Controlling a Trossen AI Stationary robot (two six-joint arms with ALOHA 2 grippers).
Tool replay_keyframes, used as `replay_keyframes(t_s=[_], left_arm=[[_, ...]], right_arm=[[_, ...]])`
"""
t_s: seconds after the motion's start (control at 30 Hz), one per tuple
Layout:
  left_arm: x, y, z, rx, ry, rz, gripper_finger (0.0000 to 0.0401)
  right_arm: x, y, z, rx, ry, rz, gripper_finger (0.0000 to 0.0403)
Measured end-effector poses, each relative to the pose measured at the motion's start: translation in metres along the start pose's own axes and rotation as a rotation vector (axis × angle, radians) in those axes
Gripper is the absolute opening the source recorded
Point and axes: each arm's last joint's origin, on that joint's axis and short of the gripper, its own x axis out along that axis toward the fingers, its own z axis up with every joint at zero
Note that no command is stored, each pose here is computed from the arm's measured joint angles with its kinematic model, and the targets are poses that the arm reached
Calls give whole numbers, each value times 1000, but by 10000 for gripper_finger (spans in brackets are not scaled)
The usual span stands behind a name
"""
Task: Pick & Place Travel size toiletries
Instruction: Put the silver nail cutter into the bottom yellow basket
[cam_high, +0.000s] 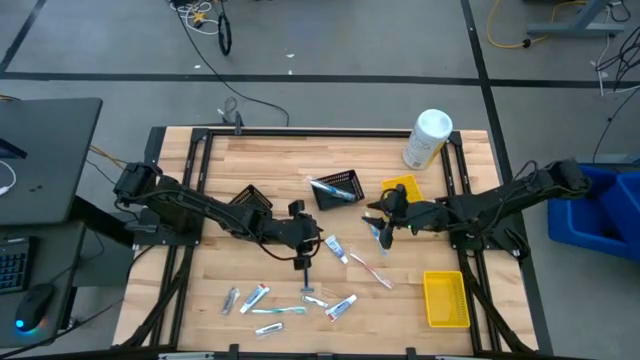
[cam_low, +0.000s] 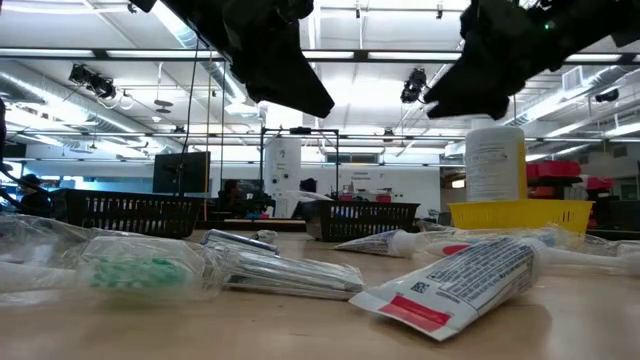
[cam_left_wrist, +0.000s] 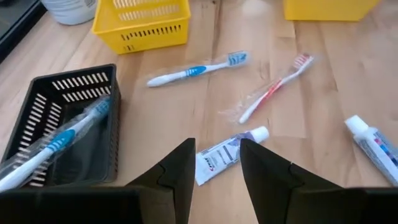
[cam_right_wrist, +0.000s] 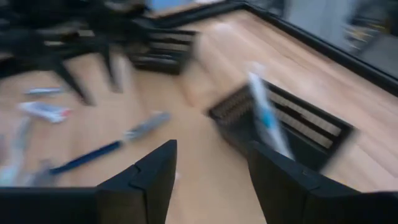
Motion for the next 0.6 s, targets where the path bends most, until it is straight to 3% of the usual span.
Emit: replay_keyframes(t_s=[0.07, 0.3, 0.6], left_arm=[[0, 0, 0, -9, 0, 2, 134], [0, 0, 0, -31, 3, -15, 134], [0, 0, 0, -153, -3, 11, 134]], right_arm=[[0, 2, 2, -17, -14, 49, 194], [0, 2, 0, -43, -9, 50, 183], [4, 1, -6, -50, -25, 53, 227]])
